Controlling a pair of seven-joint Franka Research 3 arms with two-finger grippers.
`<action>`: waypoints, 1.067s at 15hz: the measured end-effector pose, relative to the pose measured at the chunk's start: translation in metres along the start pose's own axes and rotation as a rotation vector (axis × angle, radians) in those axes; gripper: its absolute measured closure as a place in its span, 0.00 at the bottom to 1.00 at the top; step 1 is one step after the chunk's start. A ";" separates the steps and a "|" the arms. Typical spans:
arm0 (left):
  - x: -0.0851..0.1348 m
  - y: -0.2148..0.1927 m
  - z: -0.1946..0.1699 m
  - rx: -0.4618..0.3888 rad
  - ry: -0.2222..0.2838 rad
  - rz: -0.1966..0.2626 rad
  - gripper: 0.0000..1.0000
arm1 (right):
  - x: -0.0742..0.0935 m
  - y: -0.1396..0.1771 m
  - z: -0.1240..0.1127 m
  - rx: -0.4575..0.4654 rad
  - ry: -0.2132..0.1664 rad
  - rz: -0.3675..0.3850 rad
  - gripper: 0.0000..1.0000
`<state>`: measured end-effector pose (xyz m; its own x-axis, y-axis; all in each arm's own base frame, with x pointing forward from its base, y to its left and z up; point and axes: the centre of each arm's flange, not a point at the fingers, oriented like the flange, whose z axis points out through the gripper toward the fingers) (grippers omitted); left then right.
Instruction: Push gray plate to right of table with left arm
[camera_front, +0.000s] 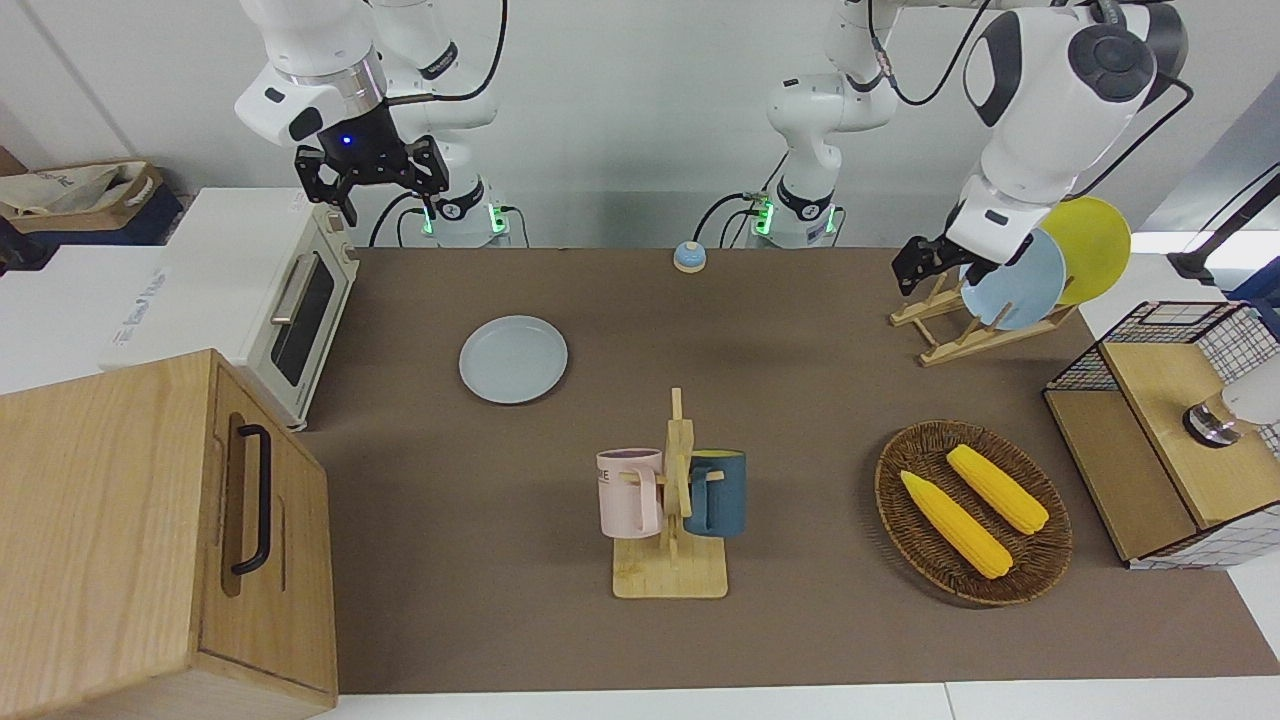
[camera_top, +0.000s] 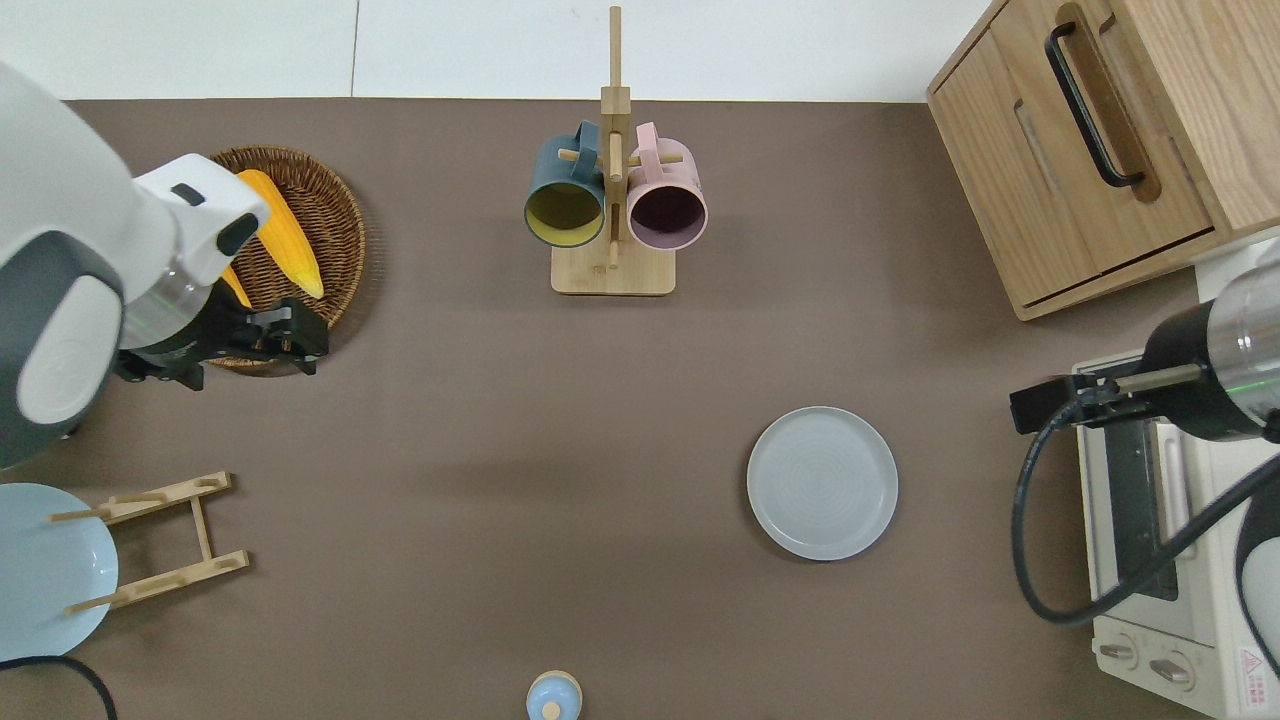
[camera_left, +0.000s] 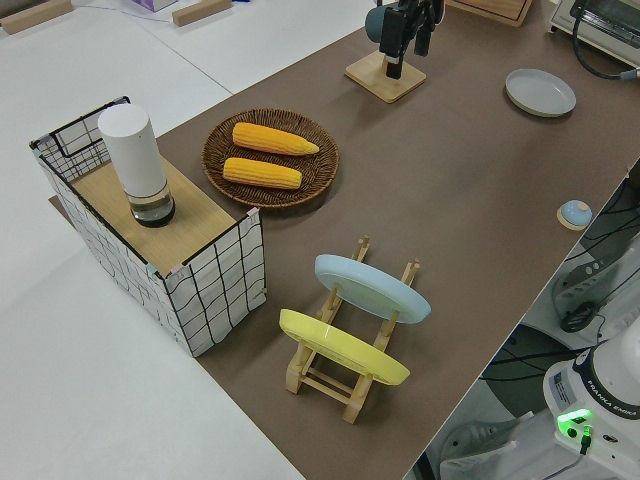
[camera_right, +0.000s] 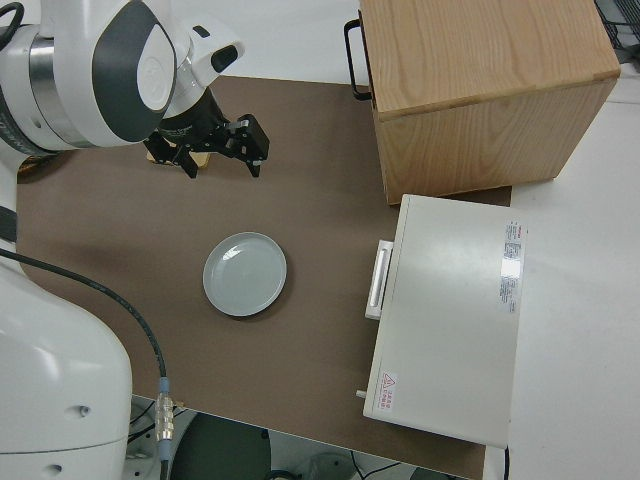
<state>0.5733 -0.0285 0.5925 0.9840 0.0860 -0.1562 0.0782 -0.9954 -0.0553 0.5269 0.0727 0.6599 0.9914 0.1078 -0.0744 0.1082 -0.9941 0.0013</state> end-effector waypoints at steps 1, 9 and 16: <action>-0.006 -0.012 -0.006 -0.006 -0.006 0.009 0.00 | 0.000 0.000 0.000 0.000 0.000 0.000 0.01; -0.026 -0.022 -0.016 -0.005 0.032 0.021 0.00 | 0.000 0.000 0.000 0.000 0.000 0.000 0.01; -0.018 -0.022 0.003 -0.007 0.042 0.020 0.00 | 0.000 0.000 0.000 0.000 0.000 0.000 0.01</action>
